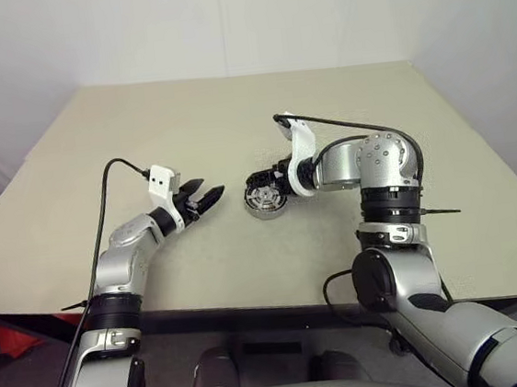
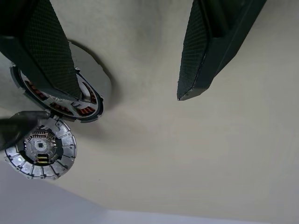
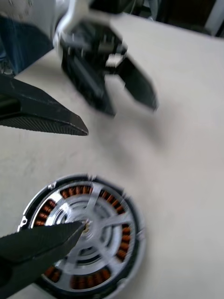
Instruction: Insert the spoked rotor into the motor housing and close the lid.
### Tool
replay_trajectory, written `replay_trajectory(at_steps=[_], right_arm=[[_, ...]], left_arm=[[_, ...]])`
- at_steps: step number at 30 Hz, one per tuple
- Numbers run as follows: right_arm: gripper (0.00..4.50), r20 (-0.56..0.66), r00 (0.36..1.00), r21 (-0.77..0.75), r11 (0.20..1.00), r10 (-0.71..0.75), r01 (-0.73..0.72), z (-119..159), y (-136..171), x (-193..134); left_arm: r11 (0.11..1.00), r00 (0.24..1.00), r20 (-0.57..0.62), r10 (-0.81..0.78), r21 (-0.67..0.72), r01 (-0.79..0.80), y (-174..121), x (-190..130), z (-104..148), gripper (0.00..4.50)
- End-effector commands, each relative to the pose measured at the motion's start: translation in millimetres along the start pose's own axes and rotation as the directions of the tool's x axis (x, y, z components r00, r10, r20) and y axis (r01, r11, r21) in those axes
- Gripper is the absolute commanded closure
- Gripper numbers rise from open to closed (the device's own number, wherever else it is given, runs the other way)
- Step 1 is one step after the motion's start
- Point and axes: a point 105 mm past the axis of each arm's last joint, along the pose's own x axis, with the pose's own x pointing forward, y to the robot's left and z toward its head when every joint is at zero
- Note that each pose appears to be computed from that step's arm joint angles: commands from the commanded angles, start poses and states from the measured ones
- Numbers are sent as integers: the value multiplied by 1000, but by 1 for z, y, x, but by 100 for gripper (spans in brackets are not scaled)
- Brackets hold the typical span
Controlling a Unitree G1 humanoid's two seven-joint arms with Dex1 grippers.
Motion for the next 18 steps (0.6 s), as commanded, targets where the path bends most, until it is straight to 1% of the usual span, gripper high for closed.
replay_trajectory(at_steps=[1,3,4,5,7,8,11,15,17,18], right_arm=[[127,113,979,-151,976,172,-154,33,39,-22],[127,200,958,-252,955,207,-154,47,38,-31],[127,217,952,-281,948,213,-148,50,36,-33],[127,260,942,-366,924,212,-107,55,29,-37],[127,317,932,-476,879,176,-5,60,7,-43],[127,344,929,-528,846,137,71,61,-11,-47],[127,394,919,-482,858,32,177,58,-58,-56],[127,419,891,-443,818,-174,368,40,-123,-64],[127,434,866,-415,799,-248,436,33,-145,-69],[165,440,857,-400,796,-267,454,32,-151,-71]], left_arm=[[999,998,42,-45,27,44,-5,6,17,103],[996,995,40,-89,-4,89,-11,10,18,103],[994,994,38,-103,-17,104,-12,11,18,103],[991,991,21,-130,-34,131,-15,13,17,103],[981,983,-4,-183,-66,183,-20,12,18,103],[977,979,-19,-201,-69,199,-20,11,18,103],[976,976,-46,-212,-57,209,-13,5,22,103],[970,967,-84,-242,-49,238,-9,-1,23,103],[969,964,-98,-248,-37,246,-7,-2,23,103],[968,963,-101,-250,-33,248,-6,-2,24,103]])
